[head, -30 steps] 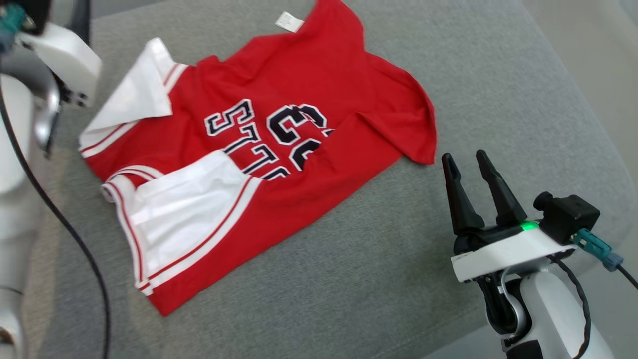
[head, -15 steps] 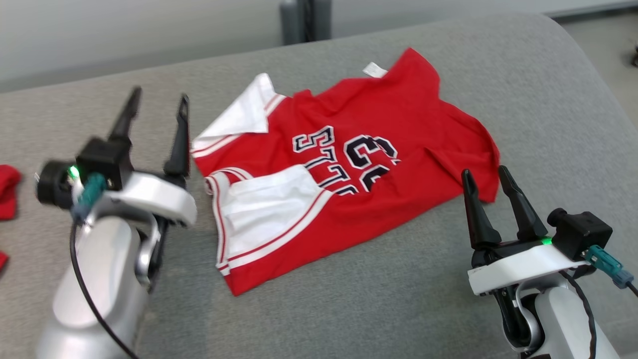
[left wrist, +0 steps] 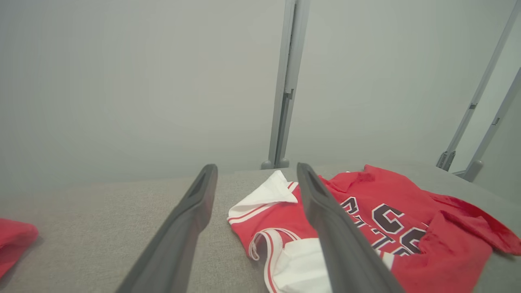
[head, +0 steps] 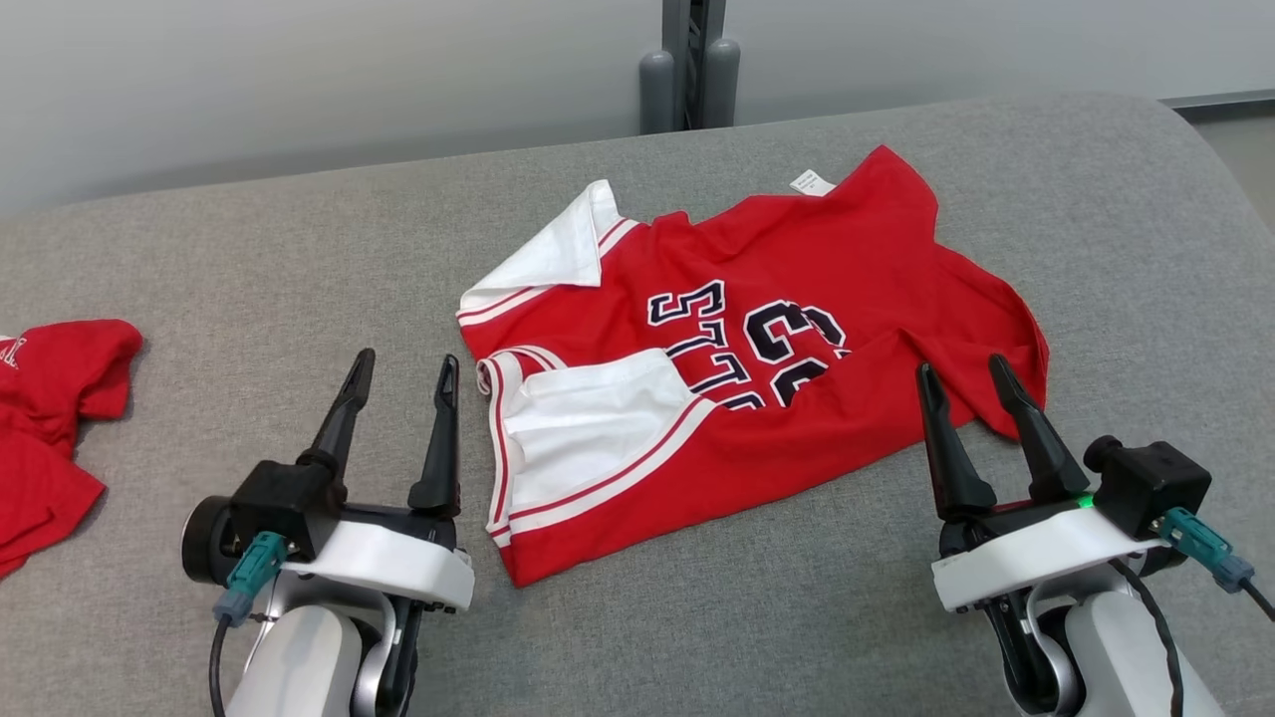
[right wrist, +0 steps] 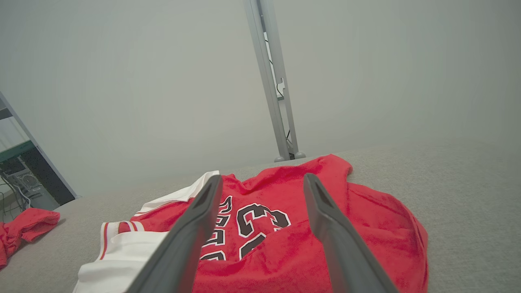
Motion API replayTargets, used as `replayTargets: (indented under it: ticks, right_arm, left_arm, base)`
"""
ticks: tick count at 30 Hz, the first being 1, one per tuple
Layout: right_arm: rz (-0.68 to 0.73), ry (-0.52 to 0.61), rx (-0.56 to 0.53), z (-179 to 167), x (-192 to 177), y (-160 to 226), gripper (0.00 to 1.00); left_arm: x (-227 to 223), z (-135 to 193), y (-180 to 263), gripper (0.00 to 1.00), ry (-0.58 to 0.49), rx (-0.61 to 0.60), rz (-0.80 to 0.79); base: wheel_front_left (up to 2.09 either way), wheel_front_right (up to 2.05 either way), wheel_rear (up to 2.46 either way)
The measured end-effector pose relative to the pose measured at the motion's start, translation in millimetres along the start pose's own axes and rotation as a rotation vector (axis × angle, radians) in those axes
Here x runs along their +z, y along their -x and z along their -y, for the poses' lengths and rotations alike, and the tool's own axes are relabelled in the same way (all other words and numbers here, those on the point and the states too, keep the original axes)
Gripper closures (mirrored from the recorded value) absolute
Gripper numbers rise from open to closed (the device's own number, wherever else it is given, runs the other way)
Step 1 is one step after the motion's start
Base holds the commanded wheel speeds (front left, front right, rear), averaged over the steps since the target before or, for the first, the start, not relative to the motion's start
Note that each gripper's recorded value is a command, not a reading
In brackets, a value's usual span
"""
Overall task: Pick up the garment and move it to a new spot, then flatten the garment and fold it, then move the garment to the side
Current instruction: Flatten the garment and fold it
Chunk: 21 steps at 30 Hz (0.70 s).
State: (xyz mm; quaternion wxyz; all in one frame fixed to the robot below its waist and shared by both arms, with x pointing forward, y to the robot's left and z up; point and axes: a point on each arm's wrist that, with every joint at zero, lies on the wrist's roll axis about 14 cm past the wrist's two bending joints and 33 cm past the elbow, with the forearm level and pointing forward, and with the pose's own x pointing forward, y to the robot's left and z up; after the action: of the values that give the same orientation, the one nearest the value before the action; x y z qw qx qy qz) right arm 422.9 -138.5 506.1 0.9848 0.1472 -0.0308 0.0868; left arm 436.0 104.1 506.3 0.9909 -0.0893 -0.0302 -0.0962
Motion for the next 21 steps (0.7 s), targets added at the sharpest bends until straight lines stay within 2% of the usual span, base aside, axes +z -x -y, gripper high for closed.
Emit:
replayTargets:
  ticks: [5, 12, 17, 21]
  right_arm:
    - [-0.01, 0.002, -0.013, 4.9, -2.8, 2.5, 0.0]
    - [-0.023, 0.004, -0.064, 23.1, -6.9, 5.9, 0.0]
    - [-0.039, 0.007, -0.113, 40.4, -12.3, 9.7, 0.0]
    - [-0.052, 0.01, -0.141, 50.1, -16.9, 11.2, 0.0]
  left_arm:
    - [-16.1, 12.4, -1.8, 0.0, -0.023, -0.047, -0.042]
    - [-60.1, 34.8, -15.2, 0.0, -0.143, -0.164, -0.165]
    - [-92.8, 35.2, -26.5, 0.0, -0.215, -0.201, -0.267]
    - [-115.0, 38.4, -31.2, 0.0, -0.231, -0.225, -0.331]
  base:
    - [0.0, 0.0, 0.0]
    - [0.0, 0.0, 0.0]
    - [0.0, 0.0, 0.0]
    - [0.0, 0.0, 0.0]
